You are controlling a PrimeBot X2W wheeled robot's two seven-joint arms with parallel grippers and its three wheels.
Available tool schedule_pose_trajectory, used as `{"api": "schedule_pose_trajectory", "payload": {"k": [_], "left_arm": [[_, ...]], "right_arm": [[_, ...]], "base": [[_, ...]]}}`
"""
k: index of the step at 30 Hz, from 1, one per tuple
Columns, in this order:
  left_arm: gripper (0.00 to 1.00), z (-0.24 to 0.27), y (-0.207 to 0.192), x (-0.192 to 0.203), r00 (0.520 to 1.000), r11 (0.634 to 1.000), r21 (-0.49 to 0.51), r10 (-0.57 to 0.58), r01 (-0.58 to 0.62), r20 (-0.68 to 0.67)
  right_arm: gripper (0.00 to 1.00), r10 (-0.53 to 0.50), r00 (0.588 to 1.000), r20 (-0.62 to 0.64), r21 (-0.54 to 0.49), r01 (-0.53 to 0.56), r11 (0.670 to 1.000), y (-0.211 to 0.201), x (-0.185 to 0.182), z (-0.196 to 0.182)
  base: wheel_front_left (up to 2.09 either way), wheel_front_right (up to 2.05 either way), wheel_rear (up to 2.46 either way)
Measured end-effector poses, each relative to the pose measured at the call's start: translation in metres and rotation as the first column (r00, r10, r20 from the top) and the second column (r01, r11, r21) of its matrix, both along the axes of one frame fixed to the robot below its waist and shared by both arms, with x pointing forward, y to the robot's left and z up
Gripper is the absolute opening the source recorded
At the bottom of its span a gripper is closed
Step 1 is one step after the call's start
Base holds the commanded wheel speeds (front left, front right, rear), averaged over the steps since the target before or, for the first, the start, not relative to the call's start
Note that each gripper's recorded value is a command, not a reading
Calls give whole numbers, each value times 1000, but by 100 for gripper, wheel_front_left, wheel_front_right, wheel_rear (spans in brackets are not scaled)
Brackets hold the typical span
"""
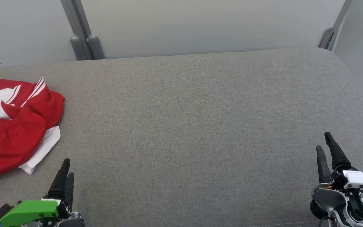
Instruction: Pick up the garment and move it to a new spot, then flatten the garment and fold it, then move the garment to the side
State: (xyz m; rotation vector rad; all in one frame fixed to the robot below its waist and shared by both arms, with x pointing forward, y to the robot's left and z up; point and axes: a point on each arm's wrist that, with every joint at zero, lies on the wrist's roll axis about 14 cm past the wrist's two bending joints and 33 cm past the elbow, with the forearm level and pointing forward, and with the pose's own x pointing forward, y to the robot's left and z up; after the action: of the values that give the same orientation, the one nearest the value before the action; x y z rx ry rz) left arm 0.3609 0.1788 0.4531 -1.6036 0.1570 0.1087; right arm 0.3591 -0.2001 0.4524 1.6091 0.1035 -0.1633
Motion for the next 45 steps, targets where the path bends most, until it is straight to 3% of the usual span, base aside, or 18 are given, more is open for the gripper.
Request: {"api": "schedule_pose_trajectory", "payload": {"k": [9, 21, 31, 45], "left_arm": [[100, 5, -2, 1, 1000, 1000, 7, 0, 0, 15], [100, 9, -8, 1, 999, 993, 114, -25, 21, 32], [100, 10, -10, -1, 998, 966, 255, -59, 48, 35], [100, 13, -10, -3, 994, 885, 460, -99, 69, 41]], "right_arm": [[100, -11, 1000, 23, -49, 12, 999, -3, 2, 8], [100, 37, 999, 20, -275, -30, 961, -8, 1, 13], [100, 97, 995, 5, -478, -83, 875, -2, 5, 20], [100, 175, 984, -26, -679, -146, 719, 16, 7, 22]], "base": [[0, 0, 0], [0, 0, 0], [0, 0, 0], [0, 0, 0]]}}
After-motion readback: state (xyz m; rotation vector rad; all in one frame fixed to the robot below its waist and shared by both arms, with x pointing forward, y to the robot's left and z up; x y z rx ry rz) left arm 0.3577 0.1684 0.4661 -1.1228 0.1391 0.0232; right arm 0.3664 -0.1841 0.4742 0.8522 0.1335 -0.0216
